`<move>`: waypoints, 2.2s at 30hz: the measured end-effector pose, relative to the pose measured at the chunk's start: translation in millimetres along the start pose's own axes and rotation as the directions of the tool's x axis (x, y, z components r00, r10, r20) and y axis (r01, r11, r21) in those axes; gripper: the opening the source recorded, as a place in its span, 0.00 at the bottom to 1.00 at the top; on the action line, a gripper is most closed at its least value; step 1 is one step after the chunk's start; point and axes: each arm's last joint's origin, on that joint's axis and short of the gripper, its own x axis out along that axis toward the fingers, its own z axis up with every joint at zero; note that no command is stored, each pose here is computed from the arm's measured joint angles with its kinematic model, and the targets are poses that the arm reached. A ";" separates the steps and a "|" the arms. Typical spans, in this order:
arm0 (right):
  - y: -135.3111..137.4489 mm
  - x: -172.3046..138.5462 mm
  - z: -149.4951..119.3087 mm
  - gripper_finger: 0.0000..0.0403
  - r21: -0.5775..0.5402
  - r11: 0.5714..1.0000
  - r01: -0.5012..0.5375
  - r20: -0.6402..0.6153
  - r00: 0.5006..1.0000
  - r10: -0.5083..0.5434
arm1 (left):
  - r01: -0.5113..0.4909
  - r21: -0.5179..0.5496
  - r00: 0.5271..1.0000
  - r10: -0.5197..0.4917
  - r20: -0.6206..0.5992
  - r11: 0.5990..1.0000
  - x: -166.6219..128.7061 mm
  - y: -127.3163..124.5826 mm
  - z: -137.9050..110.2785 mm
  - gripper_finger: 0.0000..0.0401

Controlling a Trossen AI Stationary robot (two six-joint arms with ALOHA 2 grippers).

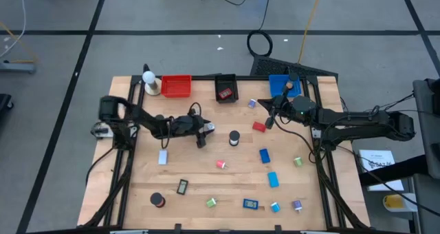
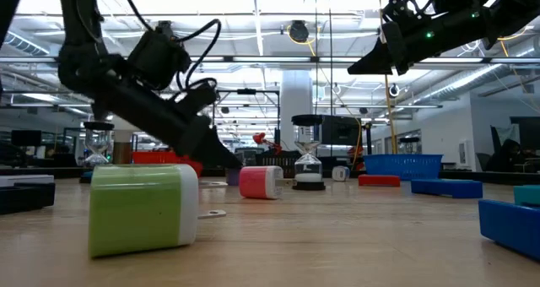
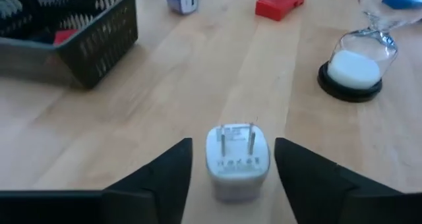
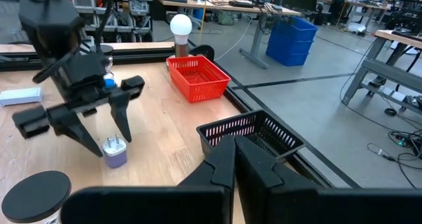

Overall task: Pick & Place Office items
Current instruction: Put the middle left purple charger adapter into the red bin

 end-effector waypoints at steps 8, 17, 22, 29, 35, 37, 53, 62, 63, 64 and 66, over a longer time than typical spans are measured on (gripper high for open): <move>0.0 0.0 0.1 0.00 0.003 1.000 0.000 0.001 1.000 0.000 | 0.054 -0.159 0.971 -0.089 -0.222 0.986 -20.6 8.4 51.6 0.75; -0.1 0.0 0.6 0.00 0.005 1.000 0.001 0.006 1.000 -0.001 | -0.009 -0.044 0.878 -0.013 -0.479 0.999 6.1 10.9 98.2 0.78; 0.0 0.1 -0.1 0.00 0.002 1.000 0.000 -0.001 1.000 0.000 | -0.027 -0.013 0.791 0.014 -0.612 1.000 32.1 18.2 85.1 0.75; 0.0 0.0 -0.1 0.00 0.000 1.000 0.000 -0.001 1.000 0.000 | 0.018 0.019 0.770 -0.002 -0.637 1.000 50.8 17.0 78.1 0.72; 0.0 0.0 -0.1 0.00 0.000 1.000 0.000 -0.001 1.000 0.000 | 0.026 0.054 0.778 0.013 -0.628 0.998 51.7 17.6 81.9 0.57; 0.0 0.0 -0.1 0.00 0.000 1.000 0.000 -0.001 1.000 0.000 | 0.038 0.069 0.778 0.014 -0.628 0.997 51.6 17.6 82.0 0.50; 0.1 0.0 -0.1 0.00 0.000 1.000 0.000 -0.001 1.000 0.000 | -0.431 -0.098 0.737 0.288 -0.611 0.897 -53.3 121.0 138.3 0.35; -0.1 0.1 0.7 0.00 0.002 1.000 0.000 0.007 1.000 0.000 | -0.632 -0.302 0.676 0.318 -0.664 0.714 -76.1 212.0 114.1 0.35; 0.0 0.1 0.7 0.00 0.002 1.000 0.000 0.007 1.000 0.000 | -0.639 -0.312 0.671 0.312 -0.672 0.703 -73.9 218.5 109.1 0.35; 0.0 0.0 0.7 0.00 0.002 1.000 0.000 0.007 1.000 0.000 | -0.643 -0.327 0.670 0.303 -0.678 0.693 -71.7 223.6 104.9 0.35; -0.1 0.0 0.7 0.00 0.002 1.000 0.000 0.007 1.000 0.000 | -0.653 -0.353 0.673 0.301 -0.675 0.670 -66.3 231.7 99.2 0.35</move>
